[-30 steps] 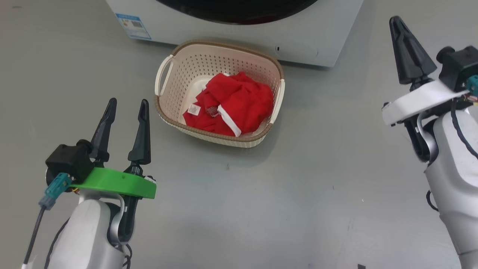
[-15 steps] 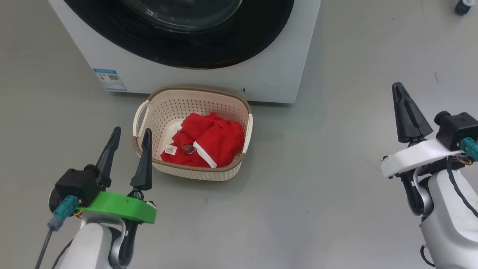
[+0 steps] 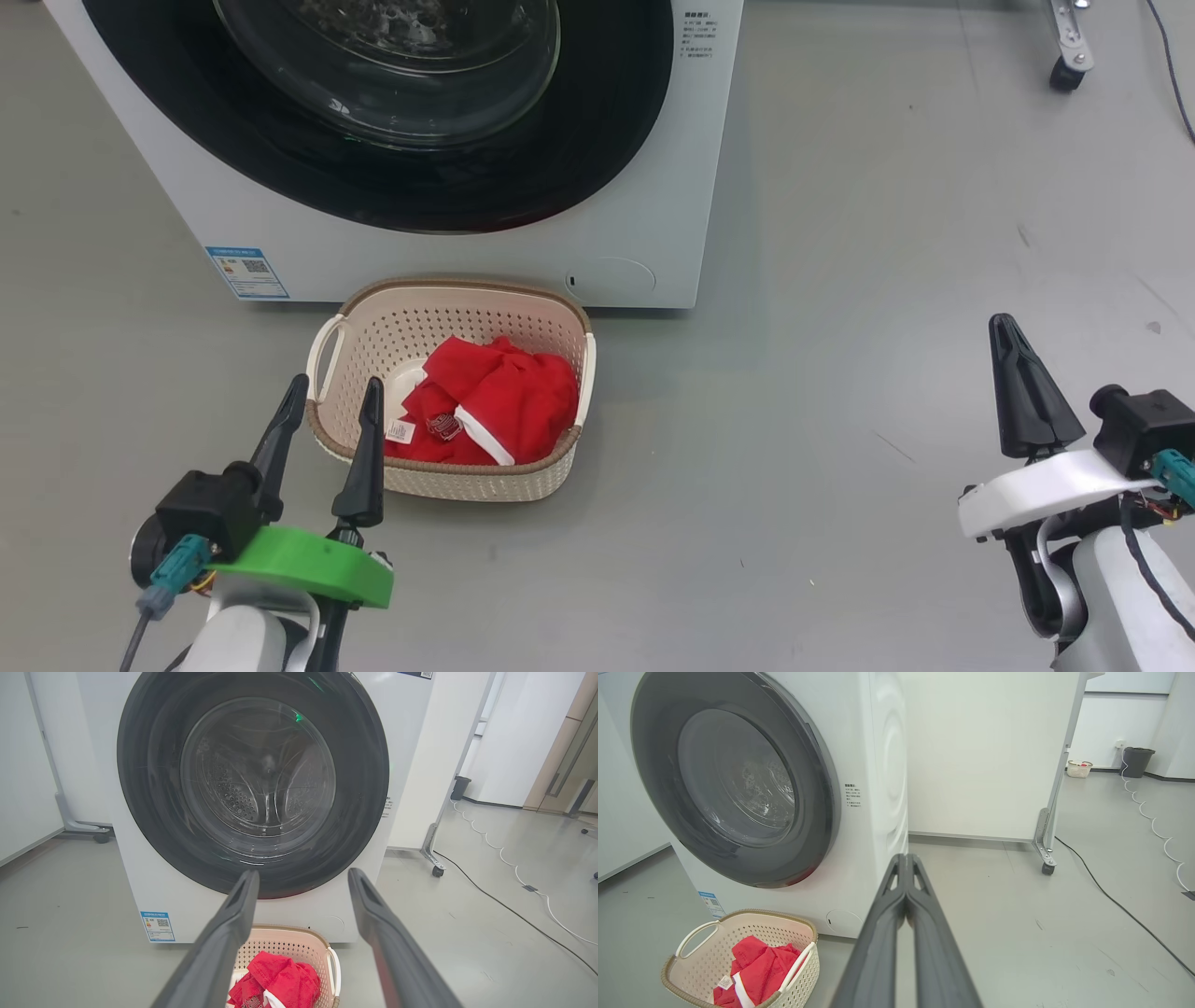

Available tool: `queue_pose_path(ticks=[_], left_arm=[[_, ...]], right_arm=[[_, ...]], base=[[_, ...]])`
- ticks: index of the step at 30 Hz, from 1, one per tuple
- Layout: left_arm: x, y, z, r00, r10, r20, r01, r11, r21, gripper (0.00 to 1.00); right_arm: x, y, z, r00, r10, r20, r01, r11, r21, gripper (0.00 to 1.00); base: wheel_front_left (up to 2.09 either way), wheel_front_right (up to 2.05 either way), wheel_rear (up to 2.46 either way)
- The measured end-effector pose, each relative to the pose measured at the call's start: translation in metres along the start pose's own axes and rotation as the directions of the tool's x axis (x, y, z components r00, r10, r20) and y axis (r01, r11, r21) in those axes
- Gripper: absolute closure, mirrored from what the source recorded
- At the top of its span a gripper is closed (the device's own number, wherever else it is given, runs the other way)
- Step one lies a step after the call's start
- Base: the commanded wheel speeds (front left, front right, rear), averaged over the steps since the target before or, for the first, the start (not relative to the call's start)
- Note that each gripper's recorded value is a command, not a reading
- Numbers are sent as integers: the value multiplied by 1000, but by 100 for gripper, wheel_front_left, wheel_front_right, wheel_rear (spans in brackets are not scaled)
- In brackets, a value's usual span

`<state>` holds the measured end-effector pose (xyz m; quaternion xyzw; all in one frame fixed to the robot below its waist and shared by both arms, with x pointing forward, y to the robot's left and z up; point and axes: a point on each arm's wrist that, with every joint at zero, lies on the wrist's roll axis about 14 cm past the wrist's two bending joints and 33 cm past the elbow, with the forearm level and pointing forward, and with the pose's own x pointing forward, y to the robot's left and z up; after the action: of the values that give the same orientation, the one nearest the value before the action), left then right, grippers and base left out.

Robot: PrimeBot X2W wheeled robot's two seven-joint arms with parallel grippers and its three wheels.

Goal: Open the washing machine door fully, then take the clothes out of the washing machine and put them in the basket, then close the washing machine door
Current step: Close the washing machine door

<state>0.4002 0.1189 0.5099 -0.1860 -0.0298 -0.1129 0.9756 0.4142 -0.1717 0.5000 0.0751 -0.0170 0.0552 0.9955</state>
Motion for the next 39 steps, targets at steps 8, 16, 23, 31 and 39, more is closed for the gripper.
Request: queue_pose_path(ticks=[8,16,23,31,39], left_arm=[[-5,-5,-2,1000,-9,-6,9,1000,1,0],[-10,-3,-8,1000,-1,-25,1,1000,-2,0],[-11,-3,-9,1000,3,-28,-3,1000,2,0],[-12,1,-10,999,16,-28,-16,1000,2,0],[-13,2,-7,1000,22,-21,-22,1000,10,0]], right_arm=[[-18,-7,3,999,-44,13,43,999,13,0],[-26,-8,3,998,-65,16,64,997,30,0],[-29,-9,7,997,-69,29,68,997,31,0],[-30,-6,8,997,-63,36,62,998,31,0],[-34,-6,7,997,-70,31,69,997,37,0]], base=[[0,0,0],[0,0,0],[0,0,0],[0,0,0],[0,0,0]])
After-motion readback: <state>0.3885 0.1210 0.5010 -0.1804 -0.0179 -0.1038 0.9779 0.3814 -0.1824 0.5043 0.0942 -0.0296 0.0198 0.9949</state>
